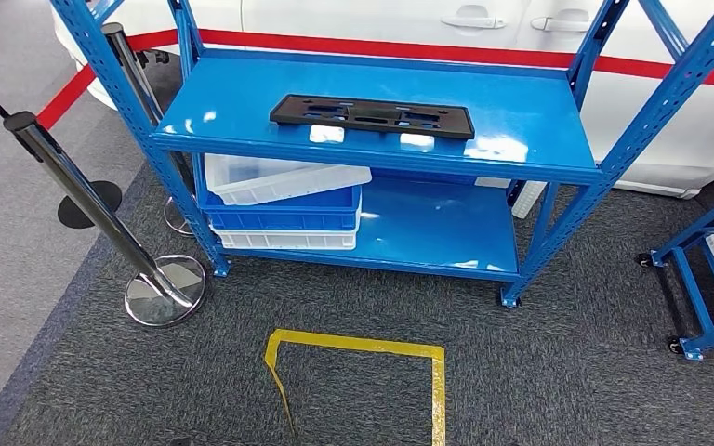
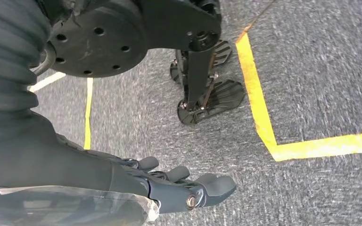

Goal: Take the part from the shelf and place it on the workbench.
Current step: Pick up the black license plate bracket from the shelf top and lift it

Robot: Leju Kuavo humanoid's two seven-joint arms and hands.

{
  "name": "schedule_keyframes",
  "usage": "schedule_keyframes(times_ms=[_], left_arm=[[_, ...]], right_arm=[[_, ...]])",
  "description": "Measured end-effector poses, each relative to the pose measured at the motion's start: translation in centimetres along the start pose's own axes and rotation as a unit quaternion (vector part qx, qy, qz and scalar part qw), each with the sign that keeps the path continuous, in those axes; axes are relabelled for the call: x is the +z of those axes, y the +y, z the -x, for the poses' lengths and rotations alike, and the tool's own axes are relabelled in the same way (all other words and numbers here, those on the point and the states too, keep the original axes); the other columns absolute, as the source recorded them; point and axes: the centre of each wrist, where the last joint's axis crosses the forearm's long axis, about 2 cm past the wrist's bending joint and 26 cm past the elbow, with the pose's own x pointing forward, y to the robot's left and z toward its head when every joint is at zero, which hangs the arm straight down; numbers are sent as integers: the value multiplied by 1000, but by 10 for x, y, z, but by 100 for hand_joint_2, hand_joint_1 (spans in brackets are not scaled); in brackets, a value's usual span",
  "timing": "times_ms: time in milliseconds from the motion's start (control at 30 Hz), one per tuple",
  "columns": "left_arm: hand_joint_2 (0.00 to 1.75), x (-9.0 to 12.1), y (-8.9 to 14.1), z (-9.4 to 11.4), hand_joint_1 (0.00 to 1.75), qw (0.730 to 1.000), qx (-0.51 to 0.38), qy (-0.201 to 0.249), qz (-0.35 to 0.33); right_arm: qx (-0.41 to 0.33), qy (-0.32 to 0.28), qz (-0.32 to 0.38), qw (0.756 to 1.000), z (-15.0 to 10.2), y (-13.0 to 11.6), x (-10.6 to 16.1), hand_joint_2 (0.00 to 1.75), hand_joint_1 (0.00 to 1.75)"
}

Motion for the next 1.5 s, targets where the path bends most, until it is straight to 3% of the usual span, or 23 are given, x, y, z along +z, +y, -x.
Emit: schedule_keyframes(times_ms=[67,233,500,900,1267,1500], left_arm=[[0,0,-2,-2,0,1000,-4,1,-9],[0,2,-5,-4,0,999,-25,-6,-25],[0,1,-6,-3,0,998,-56,-14,-18],[0,0,-4,-1,0,996,-75,-40,2],[0,0,-5,0,0,995,-76,-61,9],[0,0,-5,-1,0,995,-73,-69,14]], right_arm=[[-14,0,7,1000,-3,0,0,0,0],[-52,-42,27,997,-12,-7,-2,0,0],[-56,-209,36,976,-54,-26,-6,0,0],[-23,-344,-30,938,-136,7,16,0,0],[20,-486,-91,869,-200,51,73,0,0],[54,-583,-120,802,-233,79,127,0,0]])
